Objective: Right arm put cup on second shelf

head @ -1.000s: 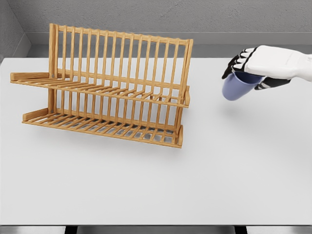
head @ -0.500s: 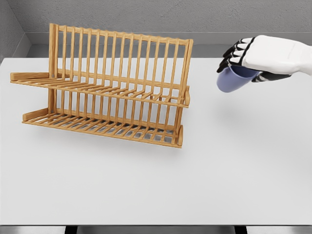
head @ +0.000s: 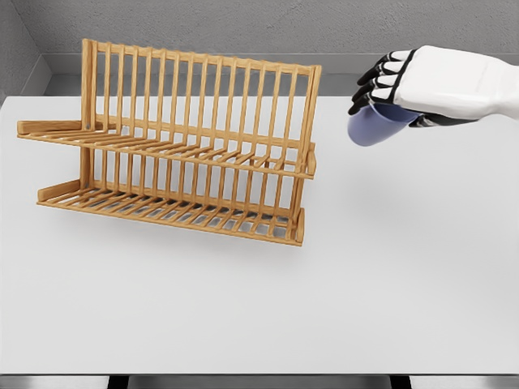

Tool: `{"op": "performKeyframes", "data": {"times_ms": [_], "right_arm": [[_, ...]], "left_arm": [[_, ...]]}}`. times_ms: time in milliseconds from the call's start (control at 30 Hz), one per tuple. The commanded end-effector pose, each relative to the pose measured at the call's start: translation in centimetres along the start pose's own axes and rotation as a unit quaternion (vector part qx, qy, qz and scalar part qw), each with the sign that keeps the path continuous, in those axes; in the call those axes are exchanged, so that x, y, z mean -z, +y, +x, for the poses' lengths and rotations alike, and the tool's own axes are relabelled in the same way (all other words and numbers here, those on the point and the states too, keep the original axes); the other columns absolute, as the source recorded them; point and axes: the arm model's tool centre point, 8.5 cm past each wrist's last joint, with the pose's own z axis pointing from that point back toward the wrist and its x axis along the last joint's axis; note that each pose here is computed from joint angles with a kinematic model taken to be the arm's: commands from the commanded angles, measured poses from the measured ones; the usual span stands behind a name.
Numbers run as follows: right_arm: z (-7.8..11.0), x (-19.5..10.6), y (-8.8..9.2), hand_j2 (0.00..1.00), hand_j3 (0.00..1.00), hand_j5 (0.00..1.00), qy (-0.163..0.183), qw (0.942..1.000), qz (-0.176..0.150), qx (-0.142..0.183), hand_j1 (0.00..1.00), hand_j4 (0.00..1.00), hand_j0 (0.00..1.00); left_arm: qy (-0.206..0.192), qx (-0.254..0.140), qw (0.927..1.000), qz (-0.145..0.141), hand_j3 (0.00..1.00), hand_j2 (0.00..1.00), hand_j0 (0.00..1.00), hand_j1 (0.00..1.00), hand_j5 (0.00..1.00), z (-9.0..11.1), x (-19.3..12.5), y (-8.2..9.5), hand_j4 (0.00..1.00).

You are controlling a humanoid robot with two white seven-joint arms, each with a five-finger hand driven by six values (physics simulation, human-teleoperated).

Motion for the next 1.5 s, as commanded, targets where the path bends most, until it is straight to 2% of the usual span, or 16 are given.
{"op": "performKeyframes", "data": {"times_ms": [0,500,700,933,1200,1467], "right_arm": [[0.1,0.2,-0.1,0.76,0.76,0.76,-0.003,1.0,-0.005,0.003,0.76,0.76,0.76],[0.8,2.2,-1.4,0.76,0.76,0.76,-0.028,0.9989,-0.037,0.0,0.76,0.76,0.76],[1.1,2.8,-1.7,0.72,0.72,0.72,-0.034,0.9984,-0.046,-0.001,0.72,0.72,0.72],[2.3,5.2,-2.3,0.72,0.72,0.72,-0.067,0.9958,-0.062,0.001,0.72,0.72,0.72],[3.6,7.4,-1.9,0.72,0.72,0.72,-0.098,0.9935,-0.058,0.005,0.72,0.72,0.72],[4.1,8.1,-1.2,0.72,0.72,0.72,-0.107,0.9931,-0.047,0.009,0.72,0.72,0.72]], "left_arm": [[-0.001,0.0,1.0,0.0,1.0,1.0,1.0,1.0,1.0,0.0,0.0,0.0,1.0],[0.001,0.0,1.0,0.0,1.0,1.0,1.0,1.0,1.0,0.0,0.0,0.0,1.0],[-0.001,0.0,1.0,0.0,1.0,1.0,1.0,1.0,1.0,0.0,0.0,0.0,1.0],[-0.001,0.0,1.0,0.0,1.0,1.0,1.0,1.0,1.0,0.0,0.0,0.0,1.0],[-0.001,0.0,1.0,0.0,1.0,1.0,1.0,1.0,1.0,0.0,0.0,0.0,1.0],[0.001,0.0,1.0,0.0,1.0,1.0,1.0,1.0,1.0,0.0,0.0,0.0,1.0]]}}
